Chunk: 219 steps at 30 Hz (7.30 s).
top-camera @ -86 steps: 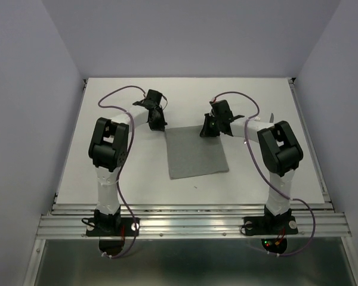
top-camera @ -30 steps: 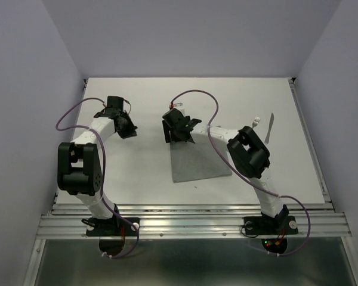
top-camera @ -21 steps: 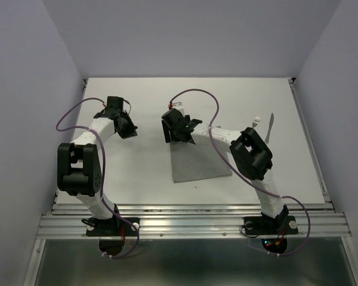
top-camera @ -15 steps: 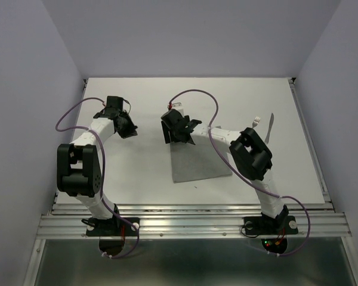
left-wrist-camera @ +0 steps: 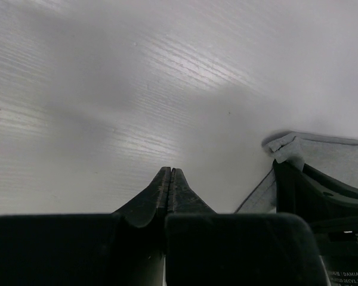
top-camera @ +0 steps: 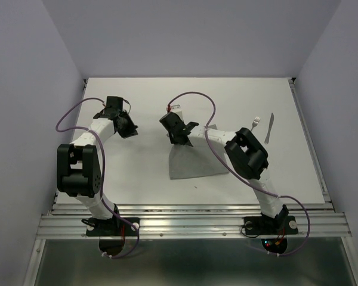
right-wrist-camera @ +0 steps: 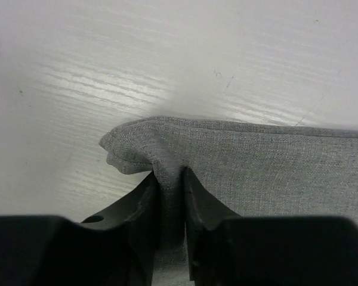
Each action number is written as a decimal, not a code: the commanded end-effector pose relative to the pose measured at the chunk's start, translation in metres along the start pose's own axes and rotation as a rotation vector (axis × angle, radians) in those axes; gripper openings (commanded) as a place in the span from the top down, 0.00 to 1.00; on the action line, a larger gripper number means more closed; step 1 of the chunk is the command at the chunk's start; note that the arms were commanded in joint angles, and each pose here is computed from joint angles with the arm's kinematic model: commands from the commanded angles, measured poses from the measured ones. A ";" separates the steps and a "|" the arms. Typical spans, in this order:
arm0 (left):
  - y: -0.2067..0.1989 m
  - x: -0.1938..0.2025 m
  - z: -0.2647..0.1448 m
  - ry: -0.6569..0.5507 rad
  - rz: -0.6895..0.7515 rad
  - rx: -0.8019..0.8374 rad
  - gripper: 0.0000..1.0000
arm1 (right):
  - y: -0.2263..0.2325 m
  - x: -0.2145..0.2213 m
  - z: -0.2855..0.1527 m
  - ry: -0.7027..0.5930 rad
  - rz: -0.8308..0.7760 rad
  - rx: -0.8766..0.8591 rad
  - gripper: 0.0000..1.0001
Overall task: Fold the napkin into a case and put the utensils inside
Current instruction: Fold the 2/3-rectangle-folded napkin at the center of the board.
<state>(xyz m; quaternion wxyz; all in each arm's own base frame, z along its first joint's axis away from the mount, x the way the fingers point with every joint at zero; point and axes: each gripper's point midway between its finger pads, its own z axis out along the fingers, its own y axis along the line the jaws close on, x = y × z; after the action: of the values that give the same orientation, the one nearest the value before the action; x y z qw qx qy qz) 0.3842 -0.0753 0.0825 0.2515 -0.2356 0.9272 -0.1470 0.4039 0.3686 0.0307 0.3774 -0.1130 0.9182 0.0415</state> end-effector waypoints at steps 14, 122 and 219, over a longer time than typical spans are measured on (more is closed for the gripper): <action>-0.061 0.053 0.007 0.140 0.067 0.286 0.33 | 0.053 0.008 -0.031 0.058 0.008 -0.398 0.99; -0.055 0.075 0.002 0.312 -0.126 0.099 1.00 | 0.037 0.141 -0.187 0.039 -0.187 -0.497 0.99; -0.052 0.101 -0.010 0.446 -0.185 0.155 0.63 | 0.106 0.004 -0.070 -0.350 -0.070 -0.483 0.99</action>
<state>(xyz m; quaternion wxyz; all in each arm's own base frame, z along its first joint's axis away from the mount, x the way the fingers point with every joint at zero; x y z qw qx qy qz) 0.3204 -0.1643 0.0506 0.0214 -0.2831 0.9242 -0.2555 0.3283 0.4441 0.0364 0.4801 -0.2556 0.8173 0.1903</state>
